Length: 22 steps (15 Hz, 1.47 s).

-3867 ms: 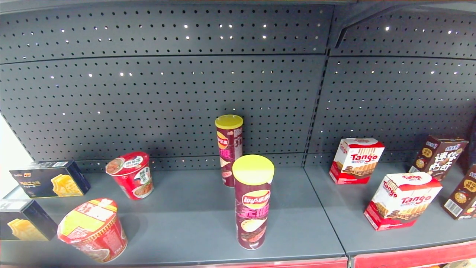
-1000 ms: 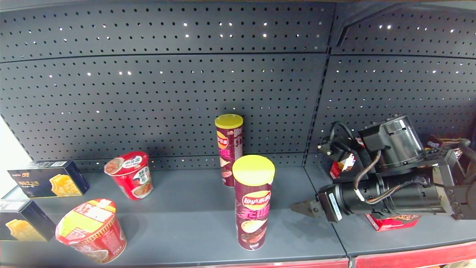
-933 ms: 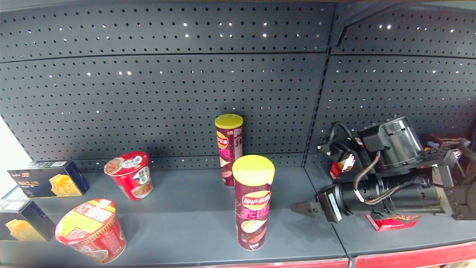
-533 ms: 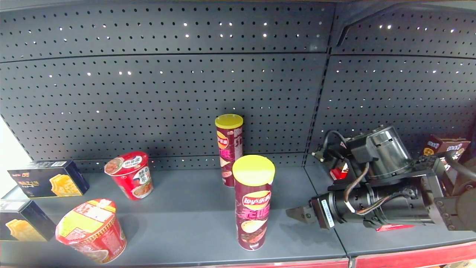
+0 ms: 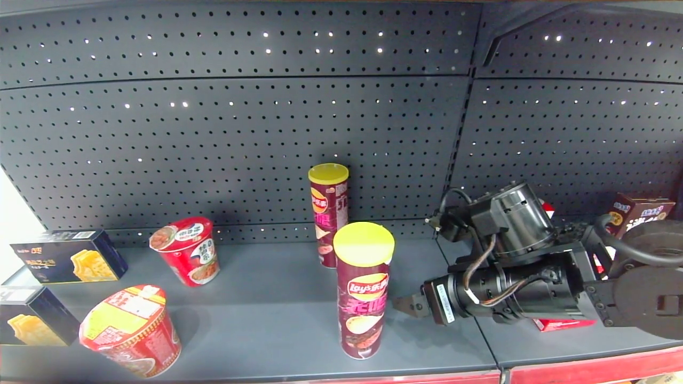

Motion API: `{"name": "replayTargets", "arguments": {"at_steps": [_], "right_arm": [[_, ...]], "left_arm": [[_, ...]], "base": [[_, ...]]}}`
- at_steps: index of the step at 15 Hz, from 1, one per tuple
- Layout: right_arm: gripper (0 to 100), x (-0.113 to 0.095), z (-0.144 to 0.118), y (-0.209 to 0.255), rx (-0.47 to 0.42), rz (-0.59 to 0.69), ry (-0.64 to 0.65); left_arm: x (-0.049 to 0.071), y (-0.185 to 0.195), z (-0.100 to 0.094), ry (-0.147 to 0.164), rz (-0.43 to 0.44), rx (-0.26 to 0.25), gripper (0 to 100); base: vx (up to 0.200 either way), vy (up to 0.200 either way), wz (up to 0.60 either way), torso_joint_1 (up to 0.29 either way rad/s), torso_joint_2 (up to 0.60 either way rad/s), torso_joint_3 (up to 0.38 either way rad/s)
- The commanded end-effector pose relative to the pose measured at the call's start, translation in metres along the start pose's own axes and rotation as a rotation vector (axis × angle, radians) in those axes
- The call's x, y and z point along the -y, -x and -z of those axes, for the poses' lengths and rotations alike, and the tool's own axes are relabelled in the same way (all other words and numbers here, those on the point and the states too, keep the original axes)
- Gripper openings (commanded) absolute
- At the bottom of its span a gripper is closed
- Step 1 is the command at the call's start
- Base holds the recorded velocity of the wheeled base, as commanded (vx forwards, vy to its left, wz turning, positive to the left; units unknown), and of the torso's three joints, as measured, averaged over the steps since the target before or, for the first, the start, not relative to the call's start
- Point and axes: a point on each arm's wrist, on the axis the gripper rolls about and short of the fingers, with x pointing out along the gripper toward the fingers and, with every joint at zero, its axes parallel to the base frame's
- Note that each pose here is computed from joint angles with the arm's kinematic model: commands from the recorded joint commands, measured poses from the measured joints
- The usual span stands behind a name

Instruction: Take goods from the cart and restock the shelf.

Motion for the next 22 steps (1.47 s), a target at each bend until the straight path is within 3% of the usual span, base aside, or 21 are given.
{"name": "replayTargets", "arguments": {"at_steps": [1, 22], "right_arm": [[100, -0.004, -0.002, -0.008, -0.009, -0.005, 0.007], [100, -0.026, -0.008, -0.022, -0.010, -0.048, 0.045]], "left_arm": [[0.000, 0.000, 0.000, 0.001, 0.001, -0.002, 100], [0.000, 0.000, 0.000, 0.001, 0.000, -0.002, 100]], "base": [[0.000, 0.000, 0.00, 0.000, 0.00, 0.000], [0.000, 0.000, 0.00, 0.000, 0.00, 0.000]]}}
